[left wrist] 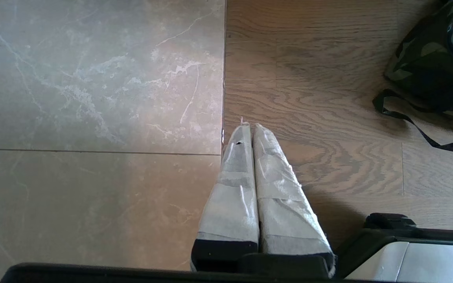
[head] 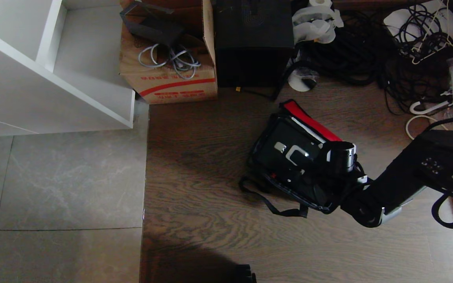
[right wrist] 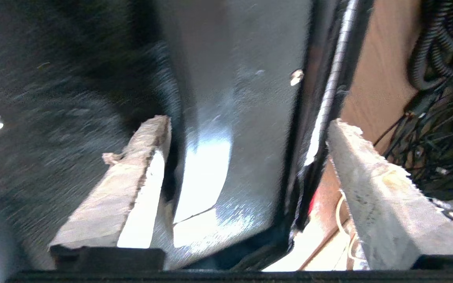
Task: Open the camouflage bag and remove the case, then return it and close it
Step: Grip the handle
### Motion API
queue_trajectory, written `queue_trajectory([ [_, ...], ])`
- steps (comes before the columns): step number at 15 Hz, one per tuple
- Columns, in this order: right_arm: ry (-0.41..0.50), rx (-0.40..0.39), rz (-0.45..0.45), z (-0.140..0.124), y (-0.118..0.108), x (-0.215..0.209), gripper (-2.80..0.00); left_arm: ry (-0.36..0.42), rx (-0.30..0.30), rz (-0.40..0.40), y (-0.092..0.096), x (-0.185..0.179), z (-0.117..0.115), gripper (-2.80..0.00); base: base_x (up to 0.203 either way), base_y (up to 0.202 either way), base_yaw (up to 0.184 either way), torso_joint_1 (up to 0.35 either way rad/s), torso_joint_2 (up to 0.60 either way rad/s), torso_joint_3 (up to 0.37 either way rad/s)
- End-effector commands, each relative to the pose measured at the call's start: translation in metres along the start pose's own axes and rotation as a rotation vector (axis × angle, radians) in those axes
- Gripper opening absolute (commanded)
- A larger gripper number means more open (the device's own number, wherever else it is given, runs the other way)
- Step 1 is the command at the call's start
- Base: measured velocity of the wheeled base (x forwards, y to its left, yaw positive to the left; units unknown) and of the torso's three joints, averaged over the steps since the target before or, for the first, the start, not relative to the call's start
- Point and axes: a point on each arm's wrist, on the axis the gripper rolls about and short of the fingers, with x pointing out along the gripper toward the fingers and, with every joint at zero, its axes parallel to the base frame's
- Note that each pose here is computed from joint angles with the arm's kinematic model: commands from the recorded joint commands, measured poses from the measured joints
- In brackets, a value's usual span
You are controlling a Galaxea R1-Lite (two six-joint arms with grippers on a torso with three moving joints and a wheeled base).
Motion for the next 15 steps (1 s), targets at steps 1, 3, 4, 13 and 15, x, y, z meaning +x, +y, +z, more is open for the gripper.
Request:
queue_trajectory([
  [1,0.029,-0.004,-0.035,0.001,0.009,-0.007,0.00,0.006,0.000,0.002,0.000,0.001,-0.002,-2.80,0.000,0.000,0.000,0.000,0.00,0.000],
  [3,0.043,-0.018,-0.029,0.002,0.018,-0.018,0.00,0.006,0.000,0.002,0.000,0.000,-0.002,-2.80,0.000,0.000,0.000,0.000,0.00,0.000],
  [4,0.052,-0.016,-0.031,0.004,0.021,-0.024,0.00,0.008,0.000,0.002,0.000,0.001,-0.002,-2.80,0.000,0.000,0.000,0.000,0.00,0.000],
  [13,0.145,0.096,-0.157,0.025,0.035,-0.049,0.00,0.008,0.000,0.002,0.000,0.001,-0.002,-2.80,0.000,0.000,0.000,0.000,0.00,0.000],
  [15,0.176,0.118,-0.202,0.023,0.047,-0.046,0.00,0.006,0.000,0.002,0.000,0.000,-0.002,-2.80,0.000,0.000,0.000,0.000,0.00,0.000],
])
